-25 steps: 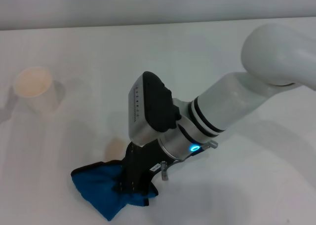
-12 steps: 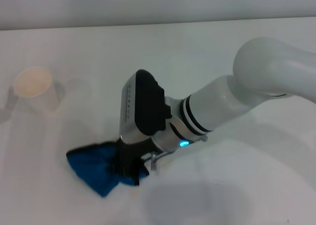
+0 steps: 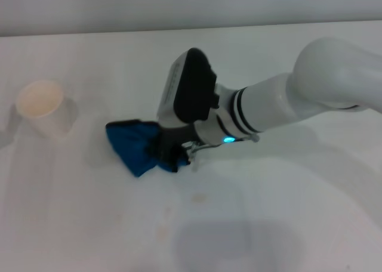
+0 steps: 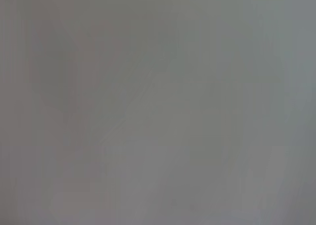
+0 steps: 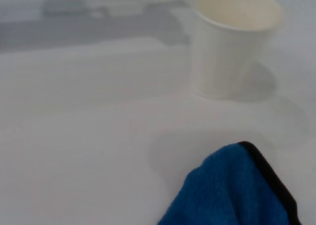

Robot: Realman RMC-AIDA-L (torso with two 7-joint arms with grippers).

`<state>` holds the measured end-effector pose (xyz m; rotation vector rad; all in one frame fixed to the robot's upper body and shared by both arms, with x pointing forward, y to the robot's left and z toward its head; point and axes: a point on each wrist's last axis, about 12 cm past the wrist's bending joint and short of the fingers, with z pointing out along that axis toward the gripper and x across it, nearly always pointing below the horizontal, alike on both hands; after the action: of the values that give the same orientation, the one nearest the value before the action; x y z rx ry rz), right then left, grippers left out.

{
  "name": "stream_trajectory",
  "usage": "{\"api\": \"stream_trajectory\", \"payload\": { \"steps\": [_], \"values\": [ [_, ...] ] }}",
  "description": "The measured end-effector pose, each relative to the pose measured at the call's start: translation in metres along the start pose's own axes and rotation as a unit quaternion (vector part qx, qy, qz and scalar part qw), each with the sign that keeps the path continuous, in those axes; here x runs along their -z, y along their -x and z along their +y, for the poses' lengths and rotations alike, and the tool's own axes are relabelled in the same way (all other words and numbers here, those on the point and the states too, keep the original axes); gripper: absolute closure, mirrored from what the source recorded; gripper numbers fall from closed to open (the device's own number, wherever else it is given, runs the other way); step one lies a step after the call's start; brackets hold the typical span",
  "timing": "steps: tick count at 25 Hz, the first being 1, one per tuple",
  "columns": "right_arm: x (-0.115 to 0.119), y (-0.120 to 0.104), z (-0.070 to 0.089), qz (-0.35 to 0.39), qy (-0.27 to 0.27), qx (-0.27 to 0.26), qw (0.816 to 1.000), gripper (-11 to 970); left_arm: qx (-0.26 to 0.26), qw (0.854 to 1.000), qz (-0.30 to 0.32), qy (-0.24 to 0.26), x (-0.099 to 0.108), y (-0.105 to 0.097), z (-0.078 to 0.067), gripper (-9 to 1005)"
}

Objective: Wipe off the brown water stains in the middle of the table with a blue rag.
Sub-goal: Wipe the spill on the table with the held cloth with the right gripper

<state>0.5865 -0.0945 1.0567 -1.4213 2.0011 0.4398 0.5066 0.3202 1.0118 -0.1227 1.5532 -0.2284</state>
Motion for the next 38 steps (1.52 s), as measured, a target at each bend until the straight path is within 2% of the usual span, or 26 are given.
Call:
{"api": "stream_trajectory", "payload": {
  "steps": [4, 7, 16, 22, 27, 36, 37, 38],
  "values": [
    [0.002, -0.005, -0.009, 0.001, -0.015, -0.023, 1.000, 852, 0.000, 1.000, -0.001, -0.001, -0.001, 0.001, 0.000, 104],
    [0.003, -0.001, -0.005, -0.003, 0.001, -0.021, 1.000, 852, -0.001, 1.000, -0.002, 0.000, 0.000, 0.001, 0.001, 104],
    [0.002, 0.017, 0.046, 0.004, 0.133, 0.055, 0.990, 852, -0.003, 1.000, -0.003, 0.000, -0.002, 0.002, 0.002, 104],
    [0.010, 0.011, 0.057, 0.027, 0.201, 0.063, 0.977, 852, -0.004, 1.000, -0.004, 0.005, -0.002, 0.003, 0.003, 103],
    [0.018, 0.001, 0.042, 0.031, 0.191, 0.035, 0.981, 852, -0.003, 1.000, -0.008, 0.003, -0.002, 0.003, 0.002, 103],
    [0.041, -0.032, -0.015, 0.054, 0.089, -0.015, 0.994, 852, 0.000, 1.000, -0.007, 0.001, -0.004, 0.003, 0.000, 103],
    [0.045, -0.038, -0.025, 0.059, 0.071, -0.025, 0.995, 852, 0.000, 1.000, -0.007, 0.000, -0.005, 0.003, -0.001, 103],
    [0.045, -0.038, -0.025, 0.059, 0.071, -0.025, 0.995, 852, 0.000, 1.000, -0.007, 0.000, -0.005, 0.003, -0.001, 103]
  ]
}}
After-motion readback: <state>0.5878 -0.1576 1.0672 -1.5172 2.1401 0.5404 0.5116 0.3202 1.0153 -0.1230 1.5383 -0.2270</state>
